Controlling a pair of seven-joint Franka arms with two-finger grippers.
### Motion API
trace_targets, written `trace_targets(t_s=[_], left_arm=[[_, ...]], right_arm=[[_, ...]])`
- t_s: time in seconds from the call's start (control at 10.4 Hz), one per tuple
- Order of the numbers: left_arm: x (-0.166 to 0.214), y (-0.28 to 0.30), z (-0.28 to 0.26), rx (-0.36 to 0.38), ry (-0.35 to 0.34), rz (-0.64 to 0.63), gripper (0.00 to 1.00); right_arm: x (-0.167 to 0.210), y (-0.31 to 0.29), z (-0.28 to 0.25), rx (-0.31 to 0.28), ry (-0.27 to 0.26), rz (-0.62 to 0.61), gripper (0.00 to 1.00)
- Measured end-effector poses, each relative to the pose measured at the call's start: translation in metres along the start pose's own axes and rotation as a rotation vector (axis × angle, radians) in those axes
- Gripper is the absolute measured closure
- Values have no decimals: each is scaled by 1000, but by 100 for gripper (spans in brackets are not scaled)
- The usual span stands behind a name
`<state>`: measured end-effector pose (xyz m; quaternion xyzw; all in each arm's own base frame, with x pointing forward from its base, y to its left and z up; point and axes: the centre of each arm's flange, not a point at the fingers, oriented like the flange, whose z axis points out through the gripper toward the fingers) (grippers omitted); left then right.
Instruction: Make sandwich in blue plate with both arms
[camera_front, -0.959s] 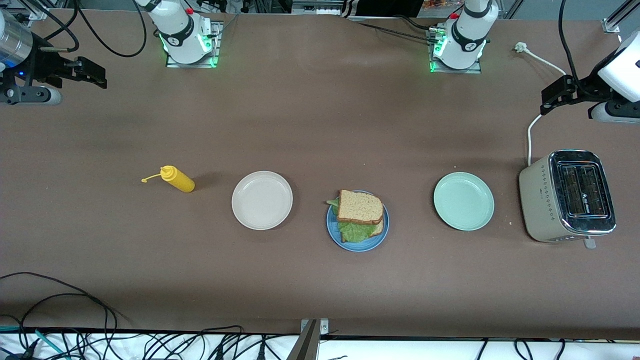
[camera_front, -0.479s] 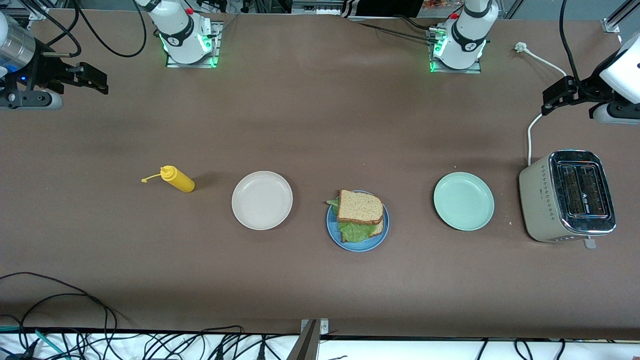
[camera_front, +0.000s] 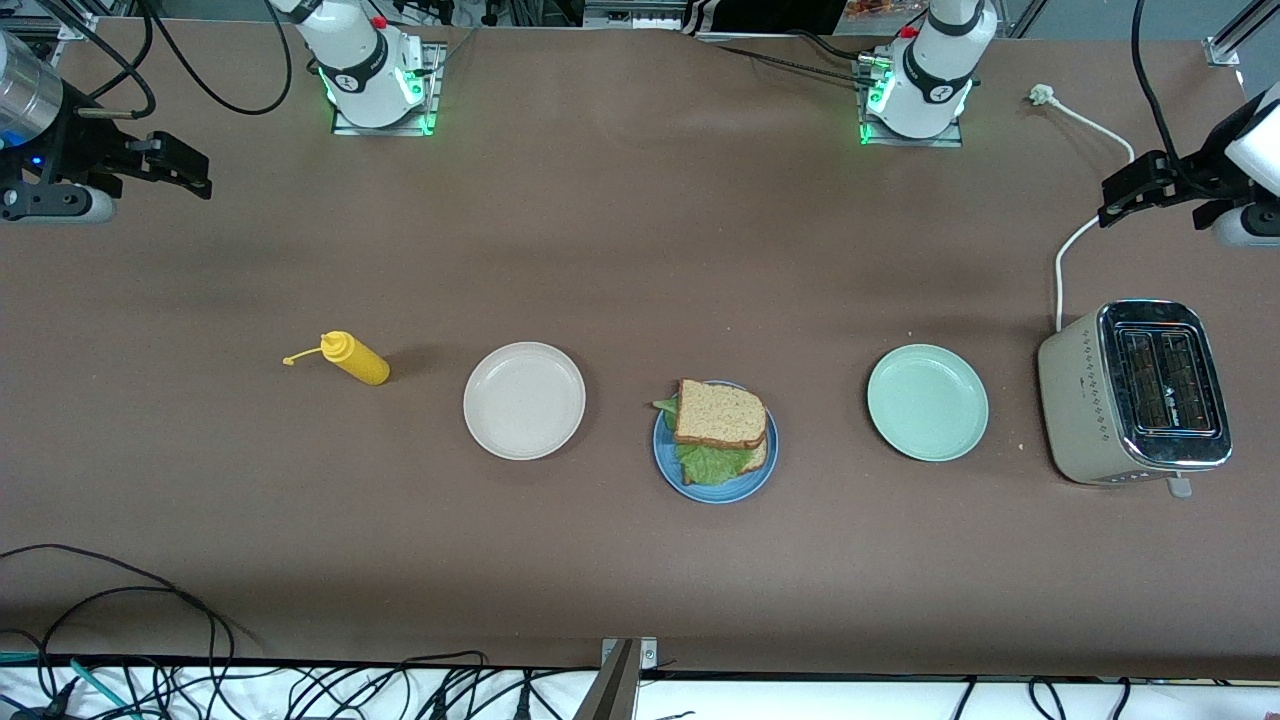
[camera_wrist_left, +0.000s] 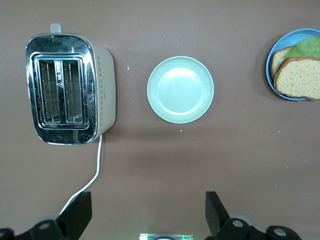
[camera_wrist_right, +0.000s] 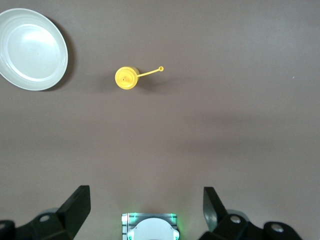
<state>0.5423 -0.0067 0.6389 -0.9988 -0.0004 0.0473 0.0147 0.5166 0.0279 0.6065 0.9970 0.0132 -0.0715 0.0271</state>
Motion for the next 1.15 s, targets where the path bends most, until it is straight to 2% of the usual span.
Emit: trace_targets(t_s=[0.29,0.48,1.15], left_arm=[[-1,0,-3,0,4,-39,0],[-1,-2,-4,-1,6,-46,0],[-2,-3,-19,-2,39,-49,0]], right_arm=[[11,-1,4,13,35,35,0],[12,-4,5,36,33,61,0],[12,-6,5,37,32,64,0]])
